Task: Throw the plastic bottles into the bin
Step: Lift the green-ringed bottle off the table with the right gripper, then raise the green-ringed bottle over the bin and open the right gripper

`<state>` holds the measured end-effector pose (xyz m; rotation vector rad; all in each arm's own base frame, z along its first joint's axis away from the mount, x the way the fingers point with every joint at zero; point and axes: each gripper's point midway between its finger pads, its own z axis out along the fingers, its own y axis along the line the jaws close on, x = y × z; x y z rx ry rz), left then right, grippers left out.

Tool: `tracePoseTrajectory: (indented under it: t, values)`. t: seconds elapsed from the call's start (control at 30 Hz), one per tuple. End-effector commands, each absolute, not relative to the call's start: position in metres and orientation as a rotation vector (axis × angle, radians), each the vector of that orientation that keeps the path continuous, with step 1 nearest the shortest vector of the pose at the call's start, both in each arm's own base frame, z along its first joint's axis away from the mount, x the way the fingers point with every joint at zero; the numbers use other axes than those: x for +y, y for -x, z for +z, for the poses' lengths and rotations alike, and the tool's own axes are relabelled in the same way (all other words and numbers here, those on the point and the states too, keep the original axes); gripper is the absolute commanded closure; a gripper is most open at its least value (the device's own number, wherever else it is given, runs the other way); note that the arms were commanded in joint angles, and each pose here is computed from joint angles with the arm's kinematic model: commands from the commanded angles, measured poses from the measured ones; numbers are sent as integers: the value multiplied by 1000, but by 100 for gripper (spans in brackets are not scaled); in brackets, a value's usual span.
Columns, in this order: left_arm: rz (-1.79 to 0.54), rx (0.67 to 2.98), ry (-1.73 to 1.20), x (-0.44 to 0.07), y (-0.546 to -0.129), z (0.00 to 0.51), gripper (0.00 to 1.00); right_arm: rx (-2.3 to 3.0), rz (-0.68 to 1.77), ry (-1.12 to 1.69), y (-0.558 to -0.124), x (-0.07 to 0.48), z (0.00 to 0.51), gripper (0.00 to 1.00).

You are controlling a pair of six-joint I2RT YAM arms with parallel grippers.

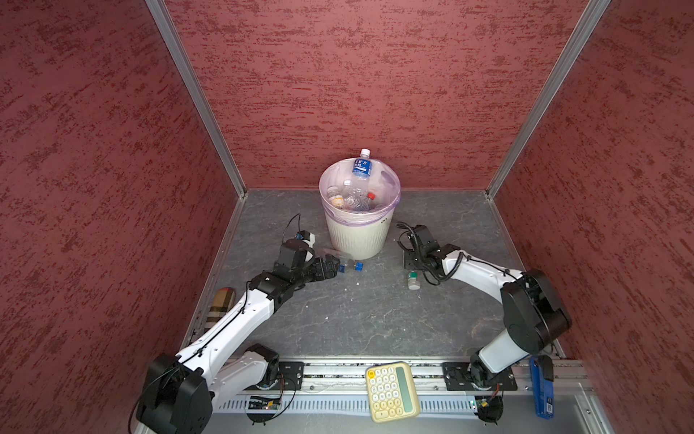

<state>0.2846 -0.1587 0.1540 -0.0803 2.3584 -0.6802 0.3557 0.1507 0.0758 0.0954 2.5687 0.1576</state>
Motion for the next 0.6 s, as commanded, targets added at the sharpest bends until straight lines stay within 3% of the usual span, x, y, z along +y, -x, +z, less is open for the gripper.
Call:
tracePoseTrajectory:
  t: [0.0,0.57]
  values:
    - [-673,2352,80,-162,-286,153,0,2504,191,-98,-356,149,94,62]
    - [-659,2388,36,-176,-273,144,1,2200,379,-88,-312,141,185,64]
